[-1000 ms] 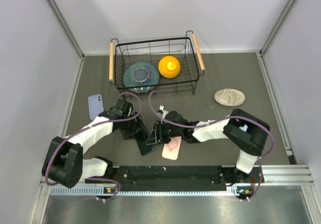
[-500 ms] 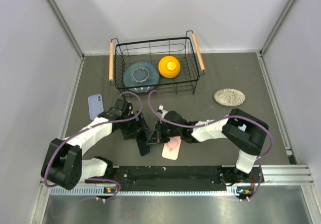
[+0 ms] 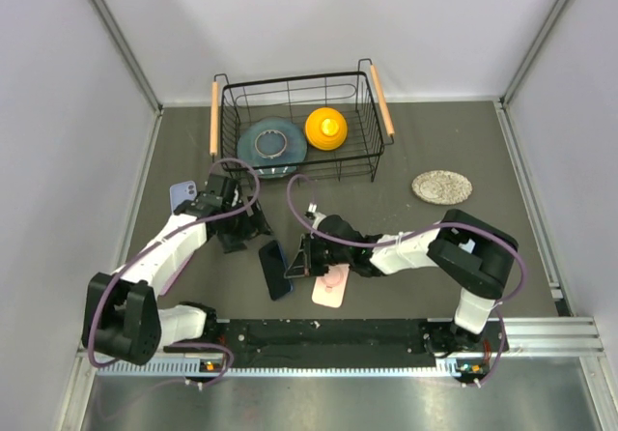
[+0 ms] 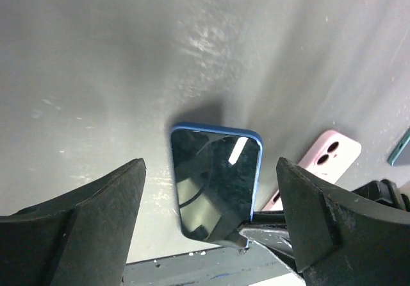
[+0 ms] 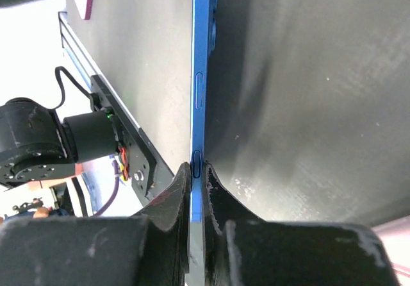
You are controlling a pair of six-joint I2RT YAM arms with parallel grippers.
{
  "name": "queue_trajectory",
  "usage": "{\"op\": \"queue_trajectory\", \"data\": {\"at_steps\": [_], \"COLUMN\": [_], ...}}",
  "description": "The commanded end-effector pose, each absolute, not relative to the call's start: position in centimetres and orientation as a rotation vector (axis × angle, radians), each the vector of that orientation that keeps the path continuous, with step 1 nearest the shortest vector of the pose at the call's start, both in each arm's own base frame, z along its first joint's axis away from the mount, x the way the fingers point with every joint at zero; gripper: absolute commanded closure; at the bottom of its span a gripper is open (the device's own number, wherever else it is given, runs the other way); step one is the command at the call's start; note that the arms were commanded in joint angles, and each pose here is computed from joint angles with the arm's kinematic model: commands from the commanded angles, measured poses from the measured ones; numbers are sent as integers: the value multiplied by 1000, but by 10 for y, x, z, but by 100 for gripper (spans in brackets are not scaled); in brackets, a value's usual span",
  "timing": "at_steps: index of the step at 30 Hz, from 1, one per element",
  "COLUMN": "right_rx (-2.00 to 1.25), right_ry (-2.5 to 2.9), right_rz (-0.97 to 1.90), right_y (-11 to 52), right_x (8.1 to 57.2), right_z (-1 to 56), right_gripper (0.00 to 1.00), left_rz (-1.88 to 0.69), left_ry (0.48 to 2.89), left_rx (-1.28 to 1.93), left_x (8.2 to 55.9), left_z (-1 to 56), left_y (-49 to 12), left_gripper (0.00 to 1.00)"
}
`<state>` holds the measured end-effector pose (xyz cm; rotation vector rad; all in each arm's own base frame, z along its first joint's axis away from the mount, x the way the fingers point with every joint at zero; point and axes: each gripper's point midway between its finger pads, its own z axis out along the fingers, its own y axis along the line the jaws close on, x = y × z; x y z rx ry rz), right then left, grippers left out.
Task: Put the phone into the phone case
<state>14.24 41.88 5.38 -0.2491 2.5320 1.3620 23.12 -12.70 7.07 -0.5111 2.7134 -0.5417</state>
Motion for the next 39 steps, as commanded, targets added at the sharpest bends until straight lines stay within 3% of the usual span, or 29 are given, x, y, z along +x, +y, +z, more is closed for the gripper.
{"op": "queue_trajectory", "data": {"at_steps": [1, 4, 8, 13, 19, 31, 39], "right_rx": [-279, -291, -323, -344, -396, -433, -444], "right_ry": [2444, 2459, 2433, 2412, 2402, 2374, 2371], "right_rz": [1373, 1350, 1352, 1340, 1358, 1375, 1371], "right_y": [419, 416, 414, 410, 412, 413, 415], "right_x": [144, 142, 141, 142, 138, 137, 138], "right_z": [69, 67, 73, 75, 77, 84, 85], "right_gripper": [100, 100, 100, 100, 100, 100, 100], "left_rz": [-397, -278, 136, 288, 175, 158, 37], "left_ry": [2690, 2671, 2578, 2547, 2507, 2454, 2534], "left_rx": [-542, -621, -827, -1028, -1234, -1419, -1366], "left_x": [241, 250, 270, 288, 304, 324, 336], "left_z": [83, 84, 86, 84, 69, 49, 35], "left_y": [-96, -70, -6, 43, 71, 124, 118], "left_gripper": [13, 15, 17, 18, 21, 43, 45]}}
